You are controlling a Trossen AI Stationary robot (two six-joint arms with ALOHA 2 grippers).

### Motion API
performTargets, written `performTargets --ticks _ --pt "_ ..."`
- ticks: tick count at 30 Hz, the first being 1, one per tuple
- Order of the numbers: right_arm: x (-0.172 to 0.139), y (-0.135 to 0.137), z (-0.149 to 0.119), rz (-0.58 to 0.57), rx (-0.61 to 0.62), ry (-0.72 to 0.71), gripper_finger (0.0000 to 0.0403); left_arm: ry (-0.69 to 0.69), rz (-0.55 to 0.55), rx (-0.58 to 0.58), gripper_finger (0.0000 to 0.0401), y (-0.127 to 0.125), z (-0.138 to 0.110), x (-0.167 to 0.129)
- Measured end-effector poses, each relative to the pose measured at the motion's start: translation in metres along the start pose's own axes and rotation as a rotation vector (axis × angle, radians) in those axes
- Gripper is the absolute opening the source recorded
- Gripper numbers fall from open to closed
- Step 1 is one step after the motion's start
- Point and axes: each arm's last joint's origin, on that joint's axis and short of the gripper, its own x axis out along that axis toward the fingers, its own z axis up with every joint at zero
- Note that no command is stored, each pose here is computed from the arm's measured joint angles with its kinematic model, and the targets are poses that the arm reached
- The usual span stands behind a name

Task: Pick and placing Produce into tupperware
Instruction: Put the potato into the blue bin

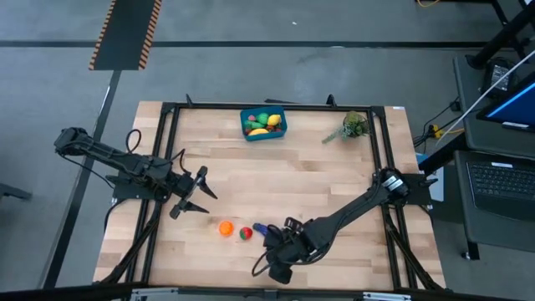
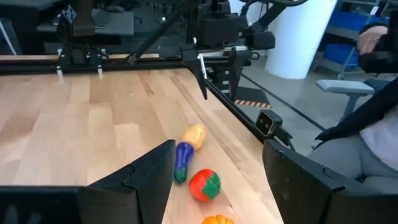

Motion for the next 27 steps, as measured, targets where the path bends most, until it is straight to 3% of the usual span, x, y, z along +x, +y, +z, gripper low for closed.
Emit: performTargets --ticks 4,9,19,23,27 --pt "0.0 0.001 0.001 0.01 -0.105 -0.007 0.0218 0.002 0.001 -0.004 0.0234 0.0 0.0 0.0" --pt "0.0 0.002 0.001 0.019 -0.135 -0.015 0.0218 0.005 0.002 -0.005 0.0234 0.0 0.0 0.0" --pt "0.0 0.0 0.004 0.022 -0.122 -0.021 0.0218 0.005 0.002 -0.005 0.0234 0.0 0.0 0.0" --pt "0.002 -0.005 0.01 0.013 -0.031 -0.023 0.0218 0.005 0.002 -0.005 0.0234 0.0 -0.001 0.0" --pt "0.009 -0.009 0.013 -0.008 -0.021 -0.014 0.0218 0.006 0.002 -0.005 0.0234 0.0 -0.001 0.0"
